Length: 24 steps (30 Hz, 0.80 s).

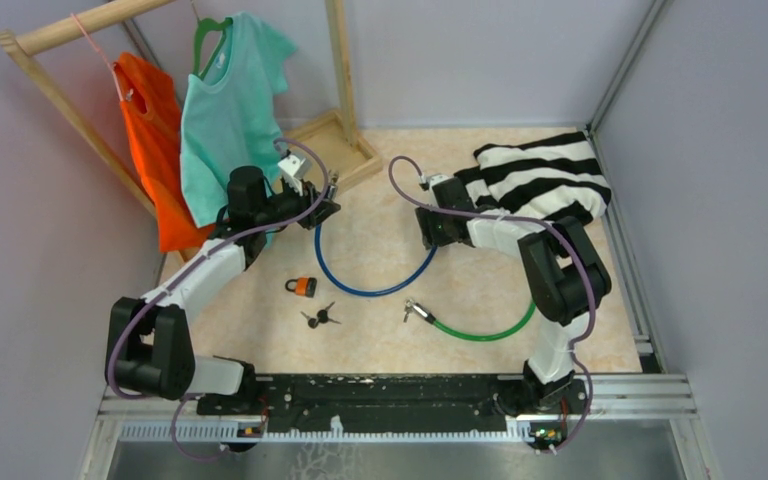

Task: Lock with the key
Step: Lock the lock.

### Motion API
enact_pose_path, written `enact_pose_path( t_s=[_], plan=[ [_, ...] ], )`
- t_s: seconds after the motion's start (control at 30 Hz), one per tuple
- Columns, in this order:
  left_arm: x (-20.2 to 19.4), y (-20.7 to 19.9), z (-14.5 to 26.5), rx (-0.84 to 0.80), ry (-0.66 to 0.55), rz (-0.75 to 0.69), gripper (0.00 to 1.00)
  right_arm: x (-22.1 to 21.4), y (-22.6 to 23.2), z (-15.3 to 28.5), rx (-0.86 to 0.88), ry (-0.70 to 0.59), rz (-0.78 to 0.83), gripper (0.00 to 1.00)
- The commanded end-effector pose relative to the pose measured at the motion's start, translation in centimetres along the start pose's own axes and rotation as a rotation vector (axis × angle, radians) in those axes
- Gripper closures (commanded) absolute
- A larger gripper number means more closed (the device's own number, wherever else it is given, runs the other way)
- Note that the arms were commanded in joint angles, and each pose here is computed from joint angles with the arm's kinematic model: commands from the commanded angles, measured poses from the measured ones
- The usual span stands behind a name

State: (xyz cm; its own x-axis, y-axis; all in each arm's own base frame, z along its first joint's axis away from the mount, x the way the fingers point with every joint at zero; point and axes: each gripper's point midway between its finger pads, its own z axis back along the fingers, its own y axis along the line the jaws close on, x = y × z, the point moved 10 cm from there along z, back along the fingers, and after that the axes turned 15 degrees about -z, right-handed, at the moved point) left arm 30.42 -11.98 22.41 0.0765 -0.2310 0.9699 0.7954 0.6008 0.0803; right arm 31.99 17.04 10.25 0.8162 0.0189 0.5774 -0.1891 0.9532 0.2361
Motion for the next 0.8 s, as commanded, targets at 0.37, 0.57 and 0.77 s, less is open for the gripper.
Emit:
enact_pose_path(
  t_s=[0.37, 0.57, 0.77],
  plan=[
    [0.7, 0.0, -0.5, -0.046, -0.070, -0.076, 1.00, -2.2, -0.5, -1.5, -0.089, 0.150, 0.065, 0.97],
    [1.1, 1.3, -2.1, -0.075, -0.081, -0.132, 1.00, 1.4, 0.9, -0.5, -0.010, -0.034, 0.071, 1.00],
    [0.4, 1.6, -3.9, -0.147, -0.086, -0.044, 1.00, 3.8, 1.5, 2.5, 0.083, -0.256, 0.125, 1.00]
  ],
)
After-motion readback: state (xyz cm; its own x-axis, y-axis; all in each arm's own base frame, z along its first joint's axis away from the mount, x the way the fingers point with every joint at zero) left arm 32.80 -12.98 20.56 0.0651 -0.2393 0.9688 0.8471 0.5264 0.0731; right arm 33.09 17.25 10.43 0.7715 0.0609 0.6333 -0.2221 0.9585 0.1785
